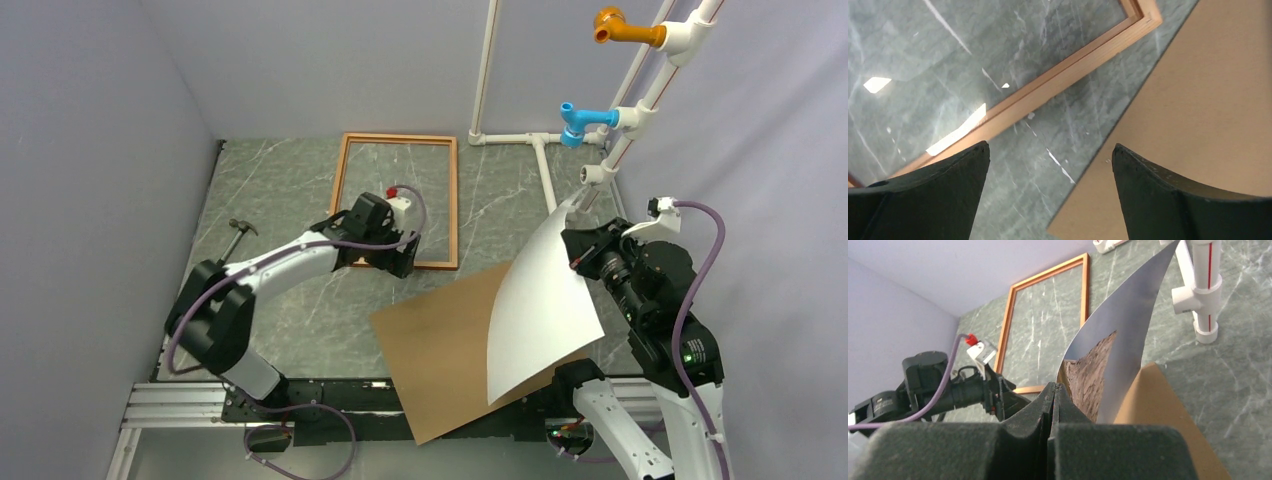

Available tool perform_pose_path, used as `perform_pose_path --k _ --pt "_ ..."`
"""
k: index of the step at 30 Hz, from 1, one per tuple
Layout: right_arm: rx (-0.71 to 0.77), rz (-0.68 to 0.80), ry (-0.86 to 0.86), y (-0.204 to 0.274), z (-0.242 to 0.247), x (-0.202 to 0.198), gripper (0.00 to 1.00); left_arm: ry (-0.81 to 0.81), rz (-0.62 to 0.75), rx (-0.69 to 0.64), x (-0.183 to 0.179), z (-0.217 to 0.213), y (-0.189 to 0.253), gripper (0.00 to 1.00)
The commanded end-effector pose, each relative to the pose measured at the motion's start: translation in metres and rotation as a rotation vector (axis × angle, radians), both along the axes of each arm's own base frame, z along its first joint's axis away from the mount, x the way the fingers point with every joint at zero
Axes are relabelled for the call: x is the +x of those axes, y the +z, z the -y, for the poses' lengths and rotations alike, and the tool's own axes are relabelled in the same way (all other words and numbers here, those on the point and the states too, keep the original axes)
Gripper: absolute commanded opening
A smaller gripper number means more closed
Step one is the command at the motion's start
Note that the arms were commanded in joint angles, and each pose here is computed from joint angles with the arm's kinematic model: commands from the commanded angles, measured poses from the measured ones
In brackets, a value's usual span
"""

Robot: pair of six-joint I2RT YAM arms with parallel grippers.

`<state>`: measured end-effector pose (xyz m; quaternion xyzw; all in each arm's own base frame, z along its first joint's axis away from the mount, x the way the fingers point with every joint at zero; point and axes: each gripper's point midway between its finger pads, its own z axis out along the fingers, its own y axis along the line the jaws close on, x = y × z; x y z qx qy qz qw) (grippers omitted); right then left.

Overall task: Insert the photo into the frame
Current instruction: Pick up the photo from the photo frame, then move the photo frame to the center of the board.

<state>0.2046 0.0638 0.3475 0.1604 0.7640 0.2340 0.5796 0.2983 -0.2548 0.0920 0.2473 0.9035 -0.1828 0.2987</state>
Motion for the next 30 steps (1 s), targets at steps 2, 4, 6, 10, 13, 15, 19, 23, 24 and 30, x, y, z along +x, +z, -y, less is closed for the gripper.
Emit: perform_pose_path --k 2,4,6,10,13,15,19,23,24,30 --pt "-0.050 -0.038 -0.014 -0.008 0.006 -0.004 0.00 -0.134 0.047 0.117 0.022 0.017 -0.009 0.92" --pt "-0.050 -0.045 -0.007 -0.010 0.005 -0.004 0.00 -0.141 0.032 0.128 0.028 0.025 -0.016 0.89" --pt "-0.051 -0.053 -0.001 -0.012 0.004 -0.005 0.00 -0.186 0.040 0.142 0.036 0.034 -0.019 0.85" --pt "-0.049 -0.062 0.009 -0.014 0.002 -0.005 0.00 -0.196 0.033 0.187 0.046 0.041 -0.031 0.80" --pt "-0.055 -0.065 0.011 -0.015 0.003 -0.006 0.00 -0.216 0.028 0.214 0.045 0.044 -0.043 0.76" --pt "-0.065 -0.063 0.003 -0.013 0.005 -0.006 0.00 -0.217 0.024 0.245 0.043 0.043 -0.050 0.71" --pt "-0.071 -0.053 -0.002 -0.009 0.007 -0.007 0.00 -0.248 0.022 0.271 0.033 0.047 -0.062 0.63" --pt "-0.067 -0.062 0.006 -0.012 0.005 -0.007 0.00 -0.260 0.015 0.293 0.028 0.050 -0.069 0.49" --pt "-0.065 -0.065 0.010 -0.013 0.004 -0.007 0.00 -0.261 0.009 0.298 0.027 0.050 -0.071 0.43" --pt "-0.061 -0.074 0.016 -0.017 0.002 -0.007 0.00 -0.272 0.039 0.329 0.024 0.051 -0.064 0.09"
